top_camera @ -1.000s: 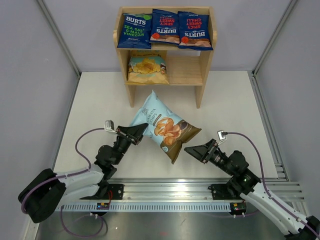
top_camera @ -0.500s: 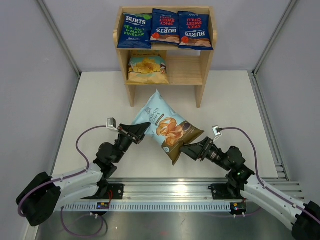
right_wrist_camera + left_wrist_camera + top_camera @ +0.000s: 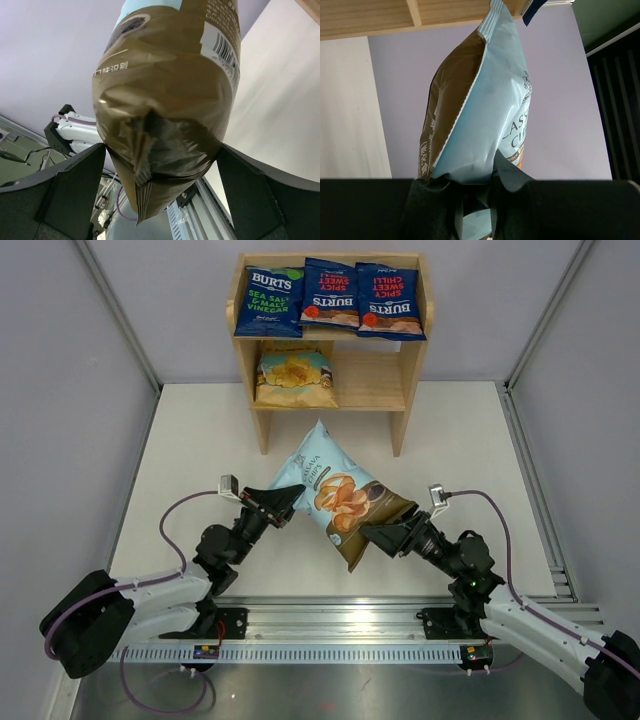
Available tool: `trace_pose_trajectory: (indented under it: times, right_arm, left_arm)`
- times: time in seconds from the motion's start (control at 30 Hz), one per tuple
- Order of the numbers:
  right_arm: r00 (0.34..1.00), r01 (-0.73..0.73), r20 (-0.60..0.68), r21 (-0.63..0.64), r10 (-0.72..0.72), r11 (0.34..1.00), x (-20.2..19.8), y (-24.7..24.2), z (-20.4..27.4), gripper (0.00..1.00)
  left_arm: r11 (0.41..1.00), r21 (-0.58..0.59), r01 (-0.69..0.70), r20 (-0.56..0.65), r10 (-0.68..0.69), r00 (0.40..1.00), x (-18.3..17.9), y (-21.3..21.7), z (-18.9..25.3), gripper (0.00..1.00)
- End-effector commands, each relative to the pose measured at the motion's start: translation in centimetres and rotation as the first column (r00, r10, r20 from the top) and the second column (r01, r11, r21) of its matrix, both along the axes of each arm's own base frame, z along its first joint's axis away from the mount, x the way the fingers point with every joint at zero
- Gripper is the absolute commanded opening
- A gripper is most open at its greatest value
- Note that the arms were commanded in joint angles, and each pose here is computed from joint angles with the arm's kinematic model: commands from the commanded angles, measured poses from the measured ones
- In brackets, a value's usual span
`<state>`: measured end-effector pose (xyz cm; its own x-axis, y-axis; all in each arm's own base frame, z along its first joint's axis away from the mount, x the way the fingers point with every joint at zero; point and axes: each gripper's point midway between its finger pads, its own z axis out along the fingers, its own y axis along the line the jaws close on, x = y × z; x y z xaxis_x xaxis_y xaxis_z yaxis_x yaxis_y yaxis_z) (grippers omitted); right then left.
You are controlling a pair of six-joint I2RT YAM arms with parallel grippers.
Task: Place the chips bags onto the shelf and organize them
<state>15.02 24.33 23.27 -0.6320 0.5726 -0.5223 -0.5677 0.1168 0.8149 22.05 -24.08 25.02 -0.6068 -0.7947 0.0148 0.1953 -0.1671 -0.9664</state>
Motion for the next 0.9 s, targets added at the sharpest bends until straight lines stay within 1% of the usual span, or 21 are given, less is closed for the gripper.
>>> trace_pose_trajectory:
  times: [0.0, 0.13, 0.2, 0.3, 0.43, 0.5, 0.53, 0.57, 0.63, 0.67, 0.7, 0.73, 0.77, 0.83, 0.87]
  right_arm:
    - [0.986, 0.044, 0.152, 0.138, -0.065, 0.989, 0.1, -1.1, 6.1, 0.99]
    - [0.986, 0.087, 0.126, 0.147, -0.106, 0.985, 1.1, -1.3, 6.3, 0.99]
    - [0.984, 0.113, 0.117, 0.155, -0.132, 0.981, 1.8, -1.3, 6.5, 0.99]
    - [0.981, 0.115, 0.133, 0.170, -0.138, 0.979, 2.1, -1.0, 7.4, 0.99]
    - [0.979, 0.115, 0.153, 0.144, -0.137, 0.983, 2.7, -0.3, 7.9, 0.99]
    - [0.978, 0.129, 0.148, 0.128, -0.147, 0.983, 3.0, -0.3, 7.6, 0.99]
    - [0.978, 0.134, 0.144, 0.124, -0.151, 0.983, 3.1, -0.3, 7.4, 0.98]
    - [0.977, 0.144, 0.140, 0.115, -0.160, 0.983, 3.3, -0.4, 7.2, 0.92]
    - [0.979, 0.150, 0.126, 0.093, -0.162, 0.984, 3.3, -0.4, 6.4, 0.77]
    - [0.977, 0.149, 0.137, 0.089, -0.161, 0.985, 3.2, -0.4, 6.4, 0.64]
    - [0.978, 0.144, 0.142, 0.083, -0.155, 0.986, 3.1, -0.3, 6.2, 0.58]
    - [0.977, 0.142, 0.151, 0.080, -0.153, 0.987, 3.1, -0.3, 6.3, 0.55]
    - [0.977, 0.133, 0.156, 0.078, -0.143, 0.988, 2.9, -0.2, 6.3, 0.51]
    - [0.976, 0.126, 0.168, 0.076, -0.137, 0.989, 2.8, -0.1, 6.4, 0.44]
    - [0.974, 0.127, 0.178, 0.075, -0.139, 0.989, 2.8, -0.1, 6.6, 0.40]
  left_arm:
    - [0.992, -0.105, 0.063, 0.120, -0.050, 0.992, -1.4, -0.3, 4.5, 0.06]
    - [0.993, -0.051, 0.107, 0.143, -0.099, 0.985, -1.6, -1.9, 4.7, 0.07]
    - [0.990, -0.050, 0.135, 0.158, -0.126, 0.979, -2.1, -2.6, 5.0, 0.06]
    - [0.987, -0.041, 0.156, 0.142, -0.148, 0.979, -2.2, -3.4, 4.4, 0.06]
    - [0.985, -0.027, 0.173, 0.124, -0.169, 0.978, -2.5, -4.1, 3.6, 0.07]
    - [0.985, -0.018, 0.173, 0.115, -0.169, 0.979, -2.5, -4.1, 3.2, 0.10]
    - [0.986, -0.008, 0.169, 0.119, -0.167, 0.979, -2.5, -4.0, 3.1, 0.12]
    - [0.986, 0.011, 0.167, 0.105, -0.167, 0.980, -2.5, -4.1, 2.6, 0.14]
    - [0.987, 0.037, 0.156, 0.120, -0.159, 0.980, -2.6, -3.9, 2.7, 0.23]
    - [0.986, 0.072, 0.150, 0.097, -0.157, 0.983, -2.5, -4.0, 1.9, 0.27]
    - [0.987, 0.076, 0.141, 0.110, -0.149, 0.983, -2.6, -3.7, 2.4, 0.34]
    - [0.987, 0.098, 0.125, 0.124, -0.137, 0.983, -2.5, -3.6, 2.6, 0.39]
    - [0.986, 0.124, 0.109, 0.110, -0.123, 0.986, -2.4, -3.4, 2.3, 0.53]
    - [0.983, 0.162, 0.084, 0.111, -0.102, 0.989, -2.1, -3.2, 2.3, 0.69]
    - [0.977, 0.203, 0.069, 0.076, -0.086, 0.993, -1.7, -3.1, 1.3, 0.76]
